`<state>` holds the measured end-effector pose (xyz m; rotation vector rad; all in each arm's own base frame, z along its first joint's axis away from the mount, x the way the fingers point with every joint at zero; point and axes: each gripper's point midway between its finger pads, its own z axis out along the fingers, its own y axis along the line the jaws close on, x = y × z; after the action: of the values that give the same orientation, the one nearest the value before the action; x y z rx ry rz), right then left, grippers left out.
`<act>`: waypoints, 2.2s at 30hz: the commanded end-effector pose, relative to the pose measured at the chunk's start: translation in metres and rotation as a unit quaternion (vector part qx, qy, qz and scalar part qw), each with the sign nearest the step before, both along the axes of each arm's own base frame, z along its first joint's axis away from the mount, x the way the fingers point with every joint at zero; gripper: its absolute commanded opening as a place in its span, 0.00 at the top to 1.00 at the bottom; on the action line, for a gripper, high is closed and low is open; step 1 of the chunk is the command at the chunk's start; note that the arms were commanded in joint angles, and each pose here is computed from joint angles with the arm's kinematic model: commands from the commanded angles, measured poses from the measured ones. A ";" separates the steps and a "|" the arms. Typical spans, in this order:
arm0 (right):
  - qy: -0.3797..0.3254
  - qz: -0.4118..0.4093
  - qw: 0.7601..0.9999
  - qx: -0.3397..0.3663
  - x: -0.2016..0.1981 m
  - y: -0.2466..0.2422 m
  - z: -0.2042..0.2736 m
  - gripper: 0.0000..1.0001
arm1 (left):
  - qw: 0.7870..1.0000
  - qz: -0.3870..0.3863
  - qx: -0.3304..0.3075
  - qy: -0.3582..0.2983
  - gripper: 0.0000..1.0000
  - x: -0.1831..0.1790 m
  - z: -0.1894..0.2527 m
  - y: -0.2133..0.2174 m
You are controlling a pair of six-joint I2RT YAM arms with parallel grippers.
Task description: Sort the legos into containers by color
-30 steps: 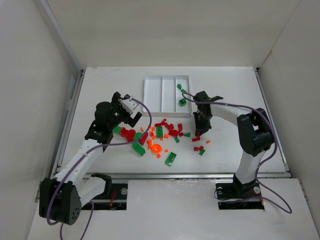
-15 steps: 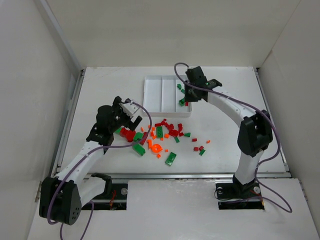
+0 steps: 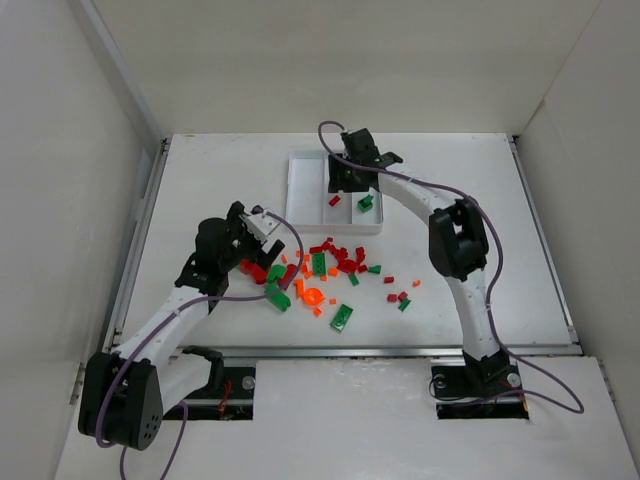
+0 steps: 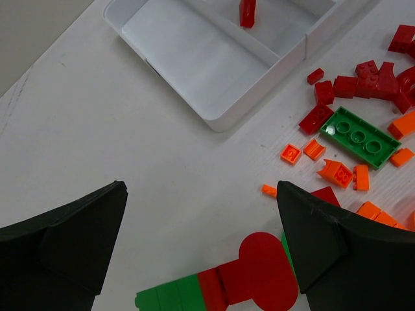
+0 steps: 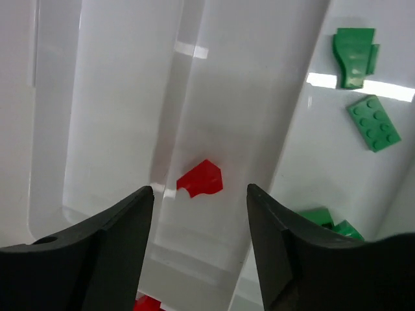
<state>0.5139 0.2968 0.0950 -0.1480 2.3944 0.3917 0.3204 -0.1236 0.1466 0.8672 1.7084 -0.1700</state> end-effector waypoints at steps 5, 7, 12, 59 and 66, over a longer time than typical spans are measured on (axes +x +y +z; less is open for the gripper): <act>-0.062 0.050 0.996 0.047 -0.002 0.014 0.082 0.28 | 0.999 -0.011 -0.012 -0.028 0.00 0.000 0.010 -0.005; -0.074 0.054 0.995 0.026 -0.009 0.003 0.092 0.28 | 0.999 -0.011 -0.012 -0.028 0.00 -0.001 0.010 -0.005; -0.044 0.074 0.996 -0.028 -0.060 -0.032 0.075 0.30 | 0.999 -0.001 -0.043 -0.022 0.00 -0.002 0.008 -0.007; -0.091 0.086 0.991 -0.038 -0.111 -0.018 0.067 0.95 | 0.977 0.127 -0.168 0.024 0.00 -0.010 -0.015 0.012; -0.045 0.064 0.994 -0.079 -0.043 -0.005 0.044 0.94 | 0.977 0.127 -0.167 0.028 0.00 -0.009 -0.015 0.012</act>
<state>0.4483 0.3004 0.1690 -0.4022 2.2510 0.3351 0.3092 -0.1096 0.1188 0.4117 1.8077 -0.2902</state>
